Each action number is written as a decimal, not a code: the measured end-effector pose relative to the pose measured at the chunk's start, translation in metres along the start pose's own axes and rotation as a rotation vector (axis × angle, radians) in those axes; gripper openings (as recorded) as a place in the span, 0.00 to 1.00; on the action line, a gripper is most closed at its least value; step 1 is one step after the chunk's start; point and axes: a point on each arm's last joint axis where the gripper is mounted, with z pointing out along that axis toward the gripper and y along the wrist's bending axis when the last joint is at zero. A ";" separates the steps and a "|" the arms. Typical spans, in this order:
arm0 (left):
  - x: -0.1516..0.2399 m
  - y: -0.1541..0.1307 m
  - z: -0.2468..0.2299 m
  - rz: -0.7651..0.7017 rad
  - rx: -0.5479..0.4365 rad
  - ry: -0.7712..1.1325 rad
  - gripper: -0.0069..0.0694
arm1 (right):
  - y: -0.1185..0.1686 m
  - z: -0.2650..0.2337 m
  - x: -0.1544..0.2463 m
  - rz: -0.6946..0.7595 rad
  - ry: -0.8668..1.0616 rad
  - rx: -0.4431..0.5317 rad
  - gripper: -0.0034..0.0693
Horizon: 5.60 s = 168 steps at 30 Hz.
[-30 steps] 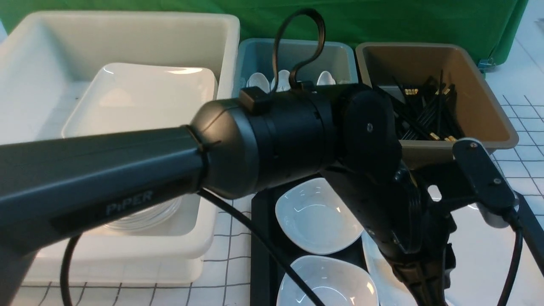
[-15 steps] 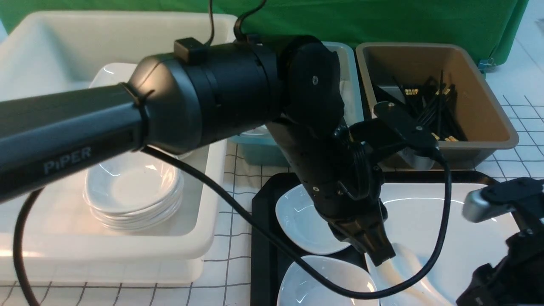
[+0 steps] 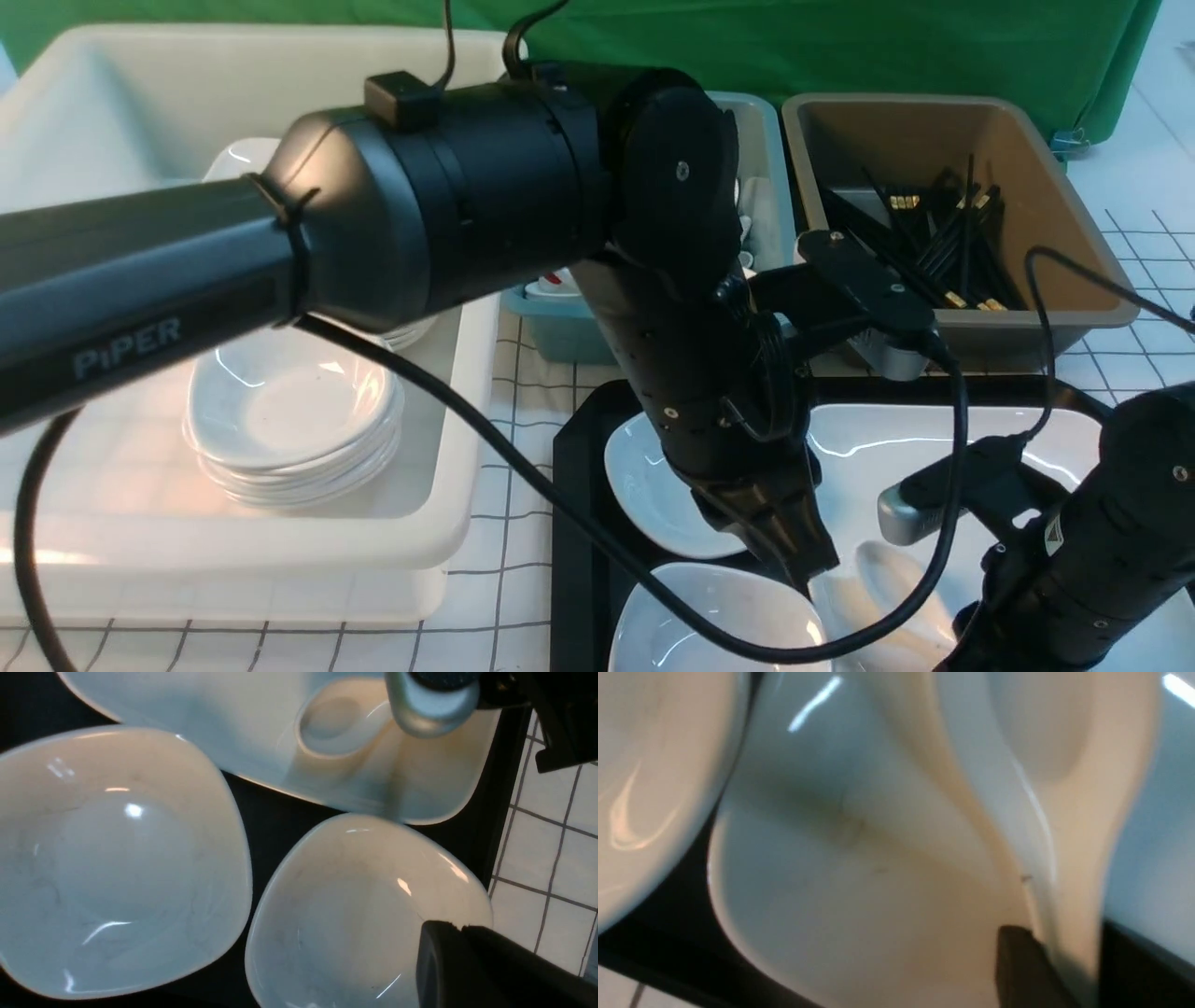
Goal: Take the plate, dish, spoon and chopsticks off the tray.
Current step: Use the right arm to grab a soup spoon from the plate, then use the right arm to put the soup spoon into the small storage box in the middle, then use the left arm to grab a small plate from the dinner plate, then use the left arm to put the small plate into the large storage box on the left, then use the left arm to grab a small plate from the dinner plate
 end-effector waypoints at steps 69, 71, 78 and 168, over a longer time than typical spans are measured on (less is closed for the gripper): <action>0.033 0.032 0.096 -0.267 -0.146 0.284 0.79 | 0.028 -0.190 0.086 0.006 -0.577 0.069 0.05; 0.035 0.033 0.102 -0.269 -0.142 0.299 0.79 | 0.030 -0.192 0.089 0.007 -0.593 0.062 0.05; 0.037 0.034 0.115 -0.285 -0.124 0.320 0.66 | 0.032 -0.194 0.091 0.008 -0.612 0.044 0.05; -0.005 0.029 0.010 -0.111 -0.173 0.072 0.37 | -0.040 -0.204 0.038 0.180 -0.395 0.095 0.05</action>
